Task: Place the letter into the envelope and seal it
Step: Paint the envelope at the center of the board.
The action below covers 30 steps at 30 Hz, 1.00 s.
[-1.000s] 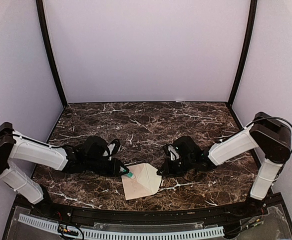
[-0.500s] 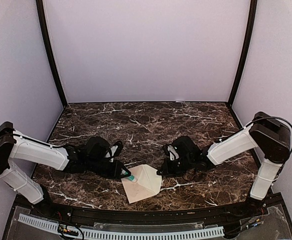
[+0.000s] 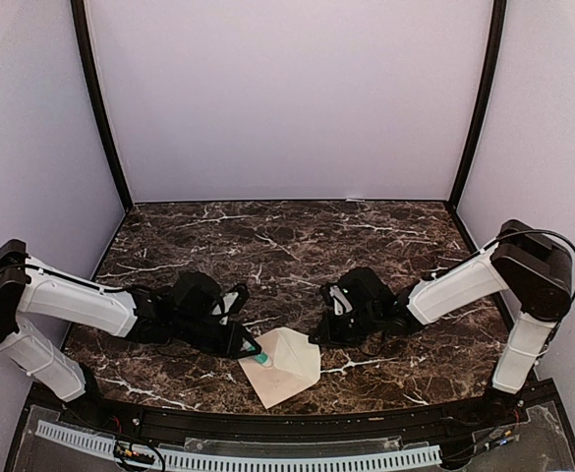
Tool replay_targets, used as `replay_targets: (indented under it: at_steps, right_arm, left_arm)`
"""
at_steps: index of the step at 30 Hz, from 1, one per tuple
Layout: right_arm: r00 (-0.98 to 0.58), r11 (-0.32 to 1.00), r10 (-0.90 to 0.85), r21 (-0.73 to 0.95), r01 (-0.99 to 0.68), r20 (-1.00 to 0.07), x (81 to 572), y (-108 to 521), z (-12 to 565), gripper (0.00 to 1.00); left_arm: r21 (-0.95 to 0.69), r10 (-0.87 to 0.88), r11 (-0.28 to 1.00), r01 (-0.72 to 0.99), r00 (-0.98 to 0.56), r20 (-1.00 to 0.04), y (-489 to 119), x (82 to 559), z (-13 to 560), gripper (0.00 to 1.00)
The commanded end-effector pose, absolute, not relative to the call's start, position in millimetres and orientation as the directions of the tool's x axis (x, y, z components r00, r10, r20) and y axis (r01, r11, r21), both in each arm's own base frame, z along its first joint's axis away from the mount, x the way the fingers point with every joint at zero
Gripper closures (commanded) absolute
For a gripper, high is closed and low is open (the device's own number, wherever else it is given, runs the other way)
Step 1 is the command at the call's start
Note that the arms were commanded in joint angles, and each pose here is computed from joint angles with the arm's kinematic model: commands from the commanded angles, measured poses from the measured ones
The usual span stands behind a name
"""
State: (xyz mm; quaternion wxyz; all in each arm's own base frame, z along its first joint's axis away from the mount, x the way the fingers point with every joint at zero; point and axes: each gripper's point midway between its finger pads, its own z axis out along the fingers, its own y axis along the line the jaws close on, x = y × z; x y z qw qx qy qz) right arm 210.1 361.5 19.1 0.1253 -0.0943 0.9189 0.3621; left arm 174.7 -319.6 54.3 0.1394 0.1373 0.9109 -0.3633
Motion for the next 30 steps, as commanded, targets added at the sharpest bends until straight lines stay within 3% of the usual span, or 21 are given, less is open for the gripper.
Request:
replay_targets:
  at_steps: [1, 21, 26, 30]
  right_arm:
    - [-0.946, 0.726, -0.086, 0.631, -0.273, -0.311, 212, 366, 17, 1.0]
    - [-0.936, 0.697, -0.095, 0.648, -0.306, -0.339, 210, 367, 28, 1.0]
    - [-0.917, 0.627, -0.128, 0.686, -0.369, -0.377, 199, 369, 49, 0.8]
    - [-0.92, 0.582, -0.158, 0.719, -0.381, -0.359, 182, 364, 48, 0.71]
  left_arm:
    - [-0.594, 0.211, 0.713, 0.373, -0.922, -0.326, -317, 162, 49, 1.0]
    - [-0.536, 0.29, 0.711, 0.455, -0.884, -0.366, -339, 154, 53, 1.0]
    - [-0.531, 0.281, 0.72, 0.446, -0.888, -0.364, -337, 155, 52, 1.0]
    - [-0.527, 0.277, 0.726, 0.442, -0.889, -0.364, -336, 154, 50, 1.0]
